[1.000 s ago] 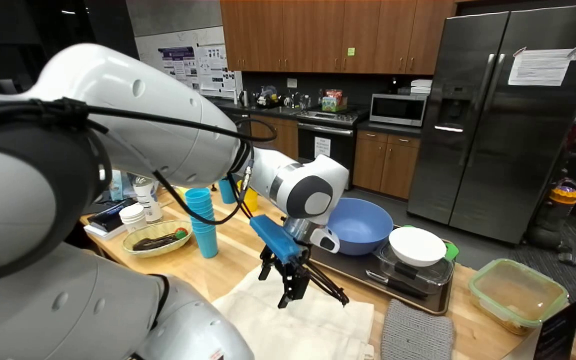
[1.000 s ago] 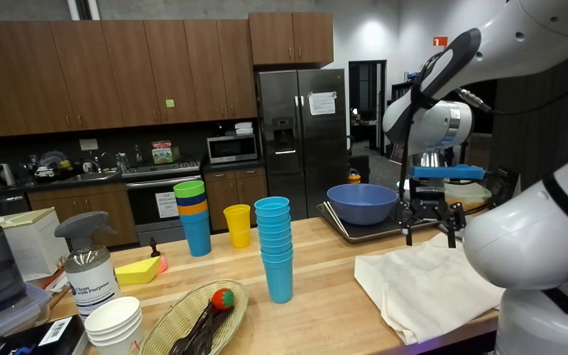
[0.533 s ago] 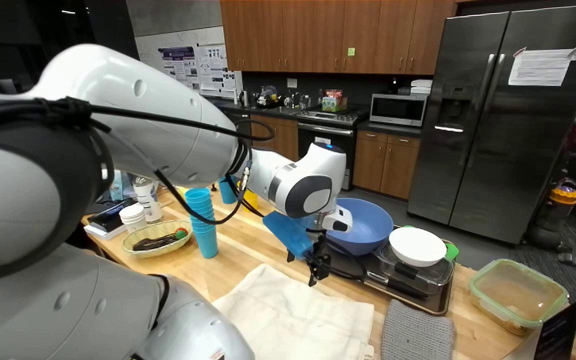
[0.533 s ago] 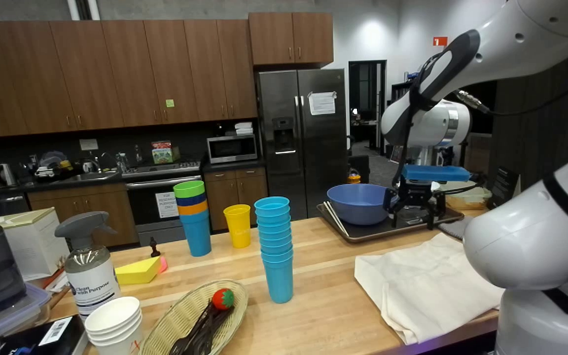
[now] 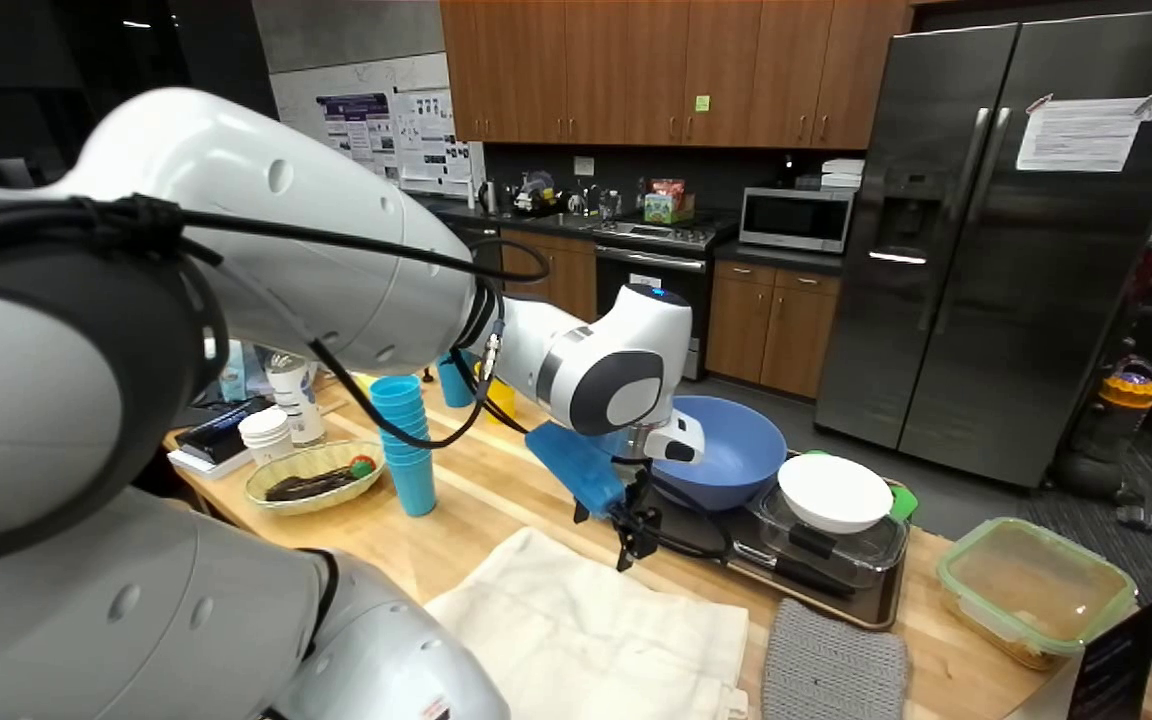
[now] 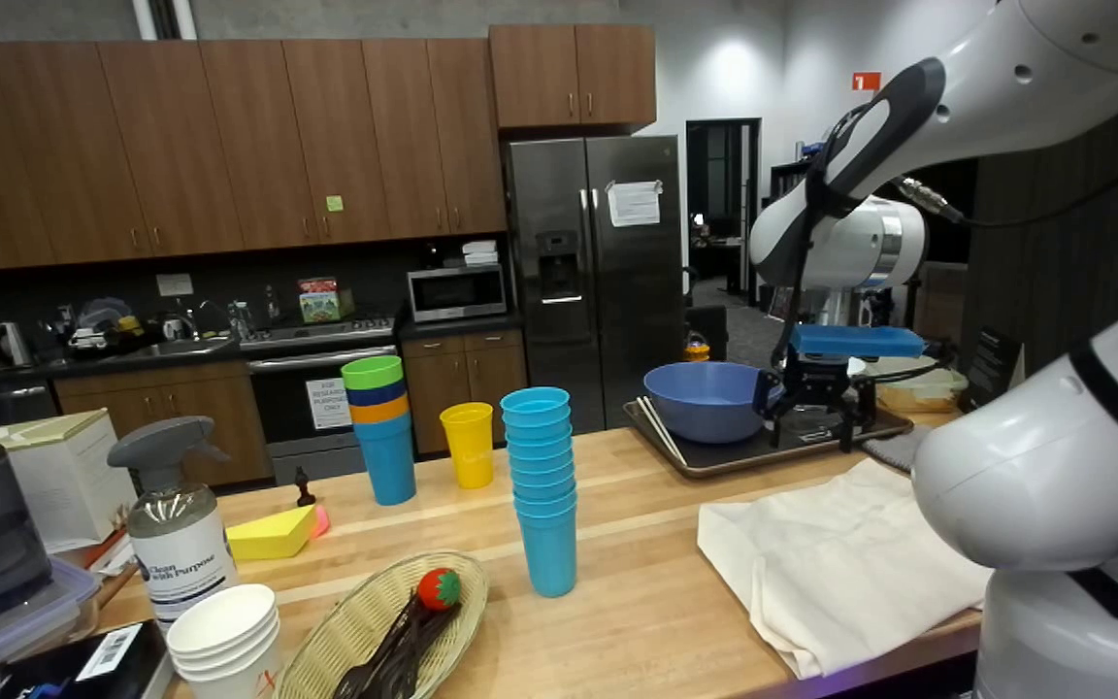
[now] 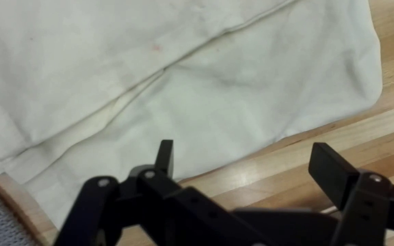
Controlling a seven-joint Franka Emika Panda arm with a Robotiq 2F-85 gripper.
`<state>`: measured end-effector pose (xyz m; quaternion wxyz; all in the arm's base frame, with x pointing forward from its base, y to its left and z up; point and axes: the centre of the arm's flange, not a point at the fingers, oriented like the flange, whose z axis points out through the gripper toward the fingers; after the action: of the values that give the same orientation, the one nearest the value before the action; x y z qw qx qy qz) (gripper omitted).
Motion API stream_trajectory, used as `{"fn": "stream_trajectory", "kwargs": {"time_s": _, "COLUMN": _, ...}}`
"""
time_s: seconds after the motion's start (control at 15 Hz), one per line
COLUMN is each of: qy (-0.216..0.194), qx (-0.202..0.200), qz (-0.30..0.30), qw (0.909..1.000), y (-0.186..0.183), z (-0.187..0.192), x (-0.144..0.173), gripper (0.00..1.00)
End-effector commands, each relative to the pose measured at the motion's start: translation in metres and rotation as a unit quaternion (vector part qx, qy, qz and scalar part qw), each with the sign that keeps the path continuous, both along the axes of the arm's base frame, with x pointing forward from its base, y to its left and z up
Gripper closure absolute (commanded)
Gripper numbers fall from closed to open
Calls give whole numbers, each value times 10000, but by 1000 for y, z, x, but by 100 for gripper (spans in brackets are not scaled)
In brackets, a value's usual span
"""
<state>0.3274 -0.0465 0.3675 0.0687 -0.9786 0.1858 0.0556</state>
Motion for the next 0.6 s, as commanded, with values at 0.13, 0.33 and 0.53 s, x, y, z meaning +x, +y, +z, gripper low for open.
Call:
{"fn": "stream_trajectory", "kwargs": {"time_s": 0.13, "qy": 0, "qx": 0, "qz": 6, "qw": 10000, "y": 0, "z": 0, "x": 0, "gripper": 0}}
{"fn": "stream_trajectory", "kwargs": {"time_s": 0.33, "qy": 40, "qx": 103, "qz": 34, "qw": 9999, "y": 2, "z": 1, "x": 0, "gripper": 0}}
{"fn": "stream_trajectory", "kwargs": {"time_s": 0.53, "qy": -62, "qx": 375, "qz": 327, "qw": 9987, "y": 4, "z": 2, "x": 1, "gripper": 0}}
